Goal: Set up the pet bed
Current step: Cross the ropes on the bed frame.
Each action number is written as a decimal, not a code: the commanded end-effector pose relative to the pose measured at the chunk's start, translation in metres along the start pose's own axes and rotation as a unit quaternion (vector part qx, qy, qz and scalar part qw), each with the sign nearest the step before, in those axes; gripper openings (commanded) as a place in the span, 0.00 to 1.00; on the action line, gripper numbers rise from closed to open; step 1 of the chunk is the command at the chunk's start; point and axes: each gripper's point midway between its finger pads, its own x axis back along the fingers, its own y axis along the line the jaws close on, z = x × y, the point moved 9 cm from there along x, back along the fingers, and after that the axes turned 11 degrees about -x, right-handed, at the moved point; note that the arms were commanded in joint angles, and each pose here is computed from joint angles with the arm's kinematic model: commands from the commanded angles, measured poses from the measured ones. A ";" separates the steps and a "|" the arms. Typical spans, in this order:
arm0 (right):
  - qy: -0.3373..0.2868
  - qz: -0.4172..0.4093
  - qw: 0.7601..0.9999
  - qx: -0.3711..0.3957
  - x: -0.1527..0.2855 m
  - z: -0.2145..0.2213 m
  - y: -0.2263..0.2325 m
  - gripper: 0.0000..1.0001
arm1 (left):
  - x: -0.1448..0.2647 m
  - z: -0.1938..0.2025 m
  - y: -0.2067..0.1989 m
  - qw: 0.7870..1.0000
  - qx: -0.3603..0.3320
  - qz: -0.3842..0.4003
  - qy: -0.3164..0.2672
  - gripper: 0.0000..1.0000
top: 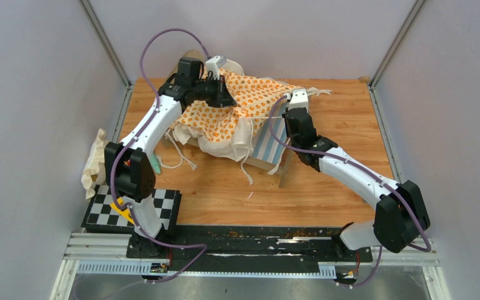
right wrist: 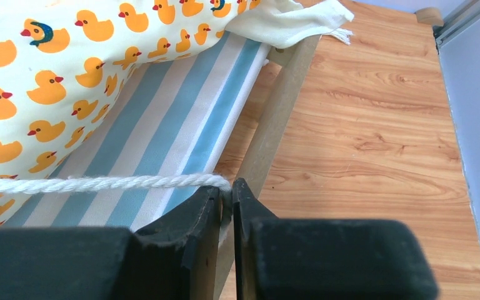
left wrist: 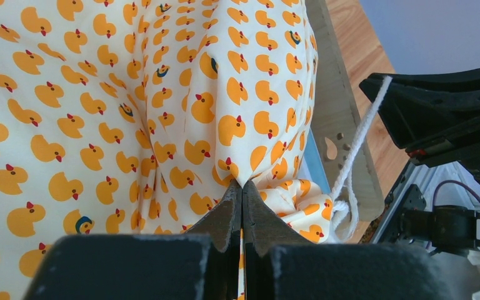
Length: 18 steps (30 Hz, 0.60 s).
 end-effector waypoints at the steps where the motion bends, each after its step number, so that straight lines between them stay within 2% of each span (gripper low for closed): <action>1: -0.044 0.001 0.999 -0.019 0.010 -0.028 -0.004 0.11 | 0.006 -0.007 -0.001 1.000 -0.007 0.004 -0.018 0.00; 10: -0.081 -0.039 0.996 -0.018 0.031 -0.062 -0.006 0.09 | 0.005 -0.006 -0.001 1.000 -0.005 0.005 -0.018 0.00; 18: -0.090 -0.066 0.994 -0.008 0.040 -0.080 -0.004 0.10 | 0.000 -0.005 -0.010 1.000 -0.014 0.015 -0.013 0.00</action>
